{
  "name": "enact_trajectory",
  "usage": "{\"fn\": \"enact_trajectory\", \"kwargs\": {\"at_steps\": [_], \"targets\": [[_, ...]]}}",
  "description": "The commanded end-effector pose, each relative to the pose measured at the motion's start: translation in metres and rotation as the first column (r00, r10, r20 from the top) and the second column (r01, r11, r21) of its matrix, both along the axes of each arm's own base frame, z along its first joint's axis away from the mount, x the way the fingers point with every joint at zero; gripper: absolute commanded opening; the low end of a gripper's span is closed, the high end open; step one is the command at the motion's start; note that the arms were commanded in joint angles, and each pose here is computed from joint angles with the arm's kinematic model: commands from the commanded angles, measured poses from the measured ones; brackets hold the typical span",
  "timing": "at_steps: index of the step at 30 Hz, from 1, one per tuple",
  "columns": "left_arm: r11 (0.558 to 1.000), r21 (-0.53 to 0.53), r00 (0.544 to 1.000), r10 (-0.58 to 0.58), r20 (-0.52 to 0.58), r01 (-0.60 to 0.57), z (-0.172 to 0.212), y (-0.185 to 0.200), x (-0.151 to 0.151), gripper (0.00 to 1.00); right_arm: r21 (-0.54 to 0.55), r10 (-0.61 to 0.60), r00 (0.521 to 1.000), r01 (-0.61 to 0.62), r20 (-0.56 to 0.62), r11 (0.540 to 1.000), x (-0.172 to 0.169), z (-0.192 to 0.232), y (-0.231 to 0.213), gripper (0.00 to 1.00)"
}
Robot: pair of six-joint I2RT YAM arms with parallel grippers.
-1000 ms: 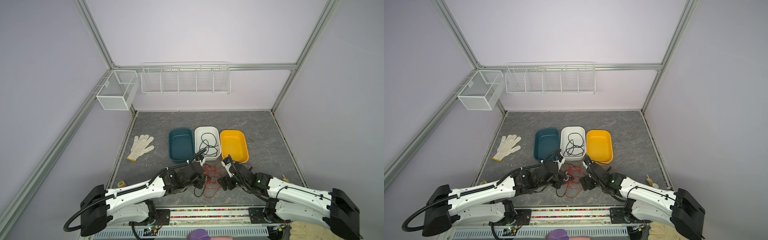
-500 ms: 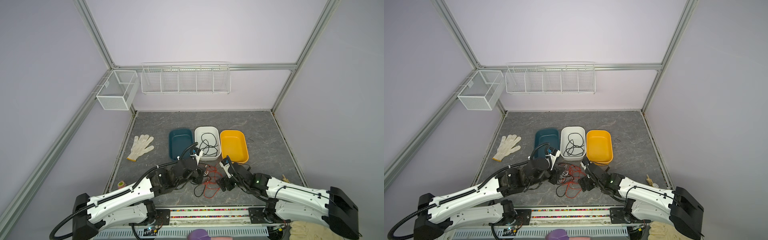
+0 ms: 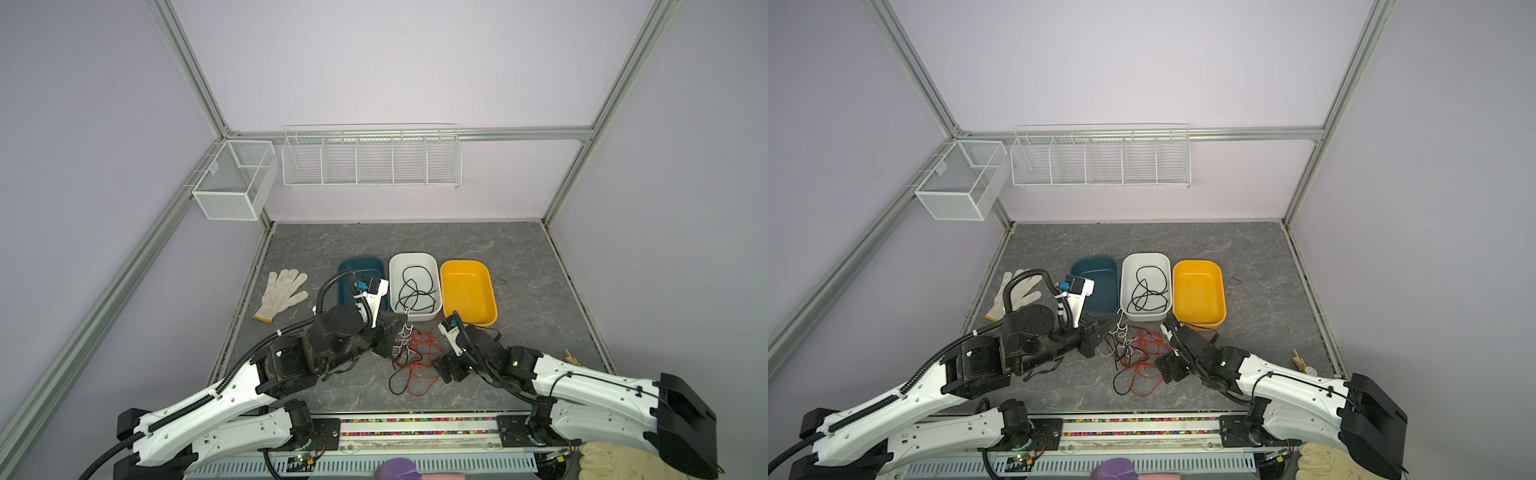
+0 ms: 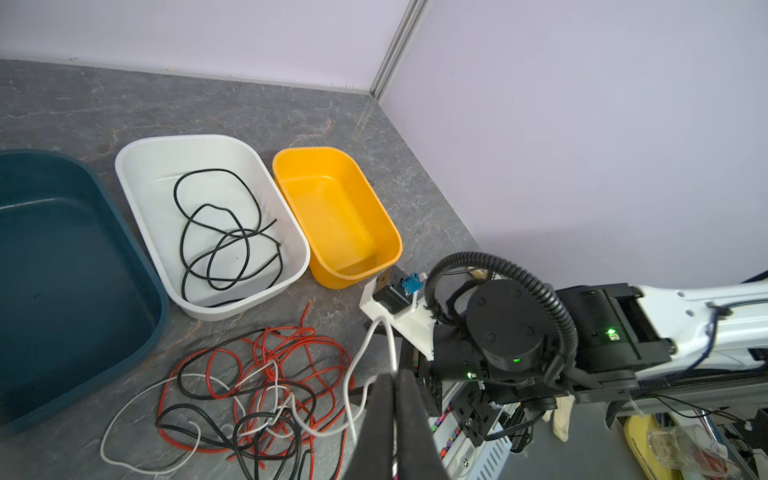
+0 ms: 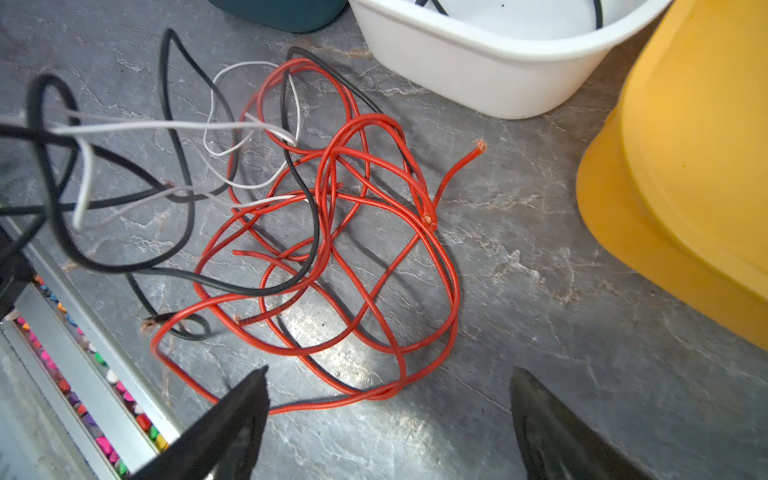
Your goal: Untangle the cables
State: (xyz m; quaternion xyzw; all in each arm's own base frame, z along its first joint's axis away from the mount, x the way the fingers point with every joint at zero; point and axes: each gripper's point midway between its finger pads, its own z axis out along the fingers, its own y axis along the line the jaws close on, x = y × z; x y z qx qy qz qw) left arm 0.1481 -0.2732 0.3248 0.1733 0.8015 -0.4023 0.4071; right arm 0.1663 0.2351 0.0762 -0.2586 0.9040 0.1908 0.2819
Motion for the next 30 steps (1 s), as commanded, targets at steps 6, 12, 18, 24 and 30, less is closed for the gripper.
{"fn": "enact_trajectory", "kwargs": {"at_steps": [6, 12, 18, 24, 30], "targets": [[0.997, -0.08, 0.999, 0.007, 0.052, -0.003, 0.047, 0.007, -0.002, 0.0, 0.116, 0.07, 0.997, -0.075, 0.044, 0.99, -0.006, 0.025, 0.017, 0.92], [0.994, -0.113, 0.998, 0.012, 0.057, -0.006, 0.047, 0.0, 0.002, 0.0, 0.343, 0.105, 0.991, -0.126, 0.078, 0.931, -0.017, 0.071, 0.038, 0.92], [0.984, -0.176, 0.997, 0.027, 0.078, -0.013, 0.062, -0.006, 0.006, 0.0, 0.448, 0.113, 0.988, -0.148, 0.104, 0.882, -0.019, 0.099, 0.066, 0.95], [0.977, -0.213, 0.994, 0.044, 0.095, -0.022, 0.073, -0.007, 0.008, 0.0, 0.46, 0.11, 0.991, -0.131, 0.072, 0.878, -0.02, 0.106, 0.096, 0.97], [0.974, -0.226, 0.994, 0.051, 0.096, -0.028, 0.074, -0.005, 0.009, 0.0, 0.412, -0.013, 0.999, -0.008, 0.048, 0.911, -0.004, 0.089, 0.097, 0.74]]}}
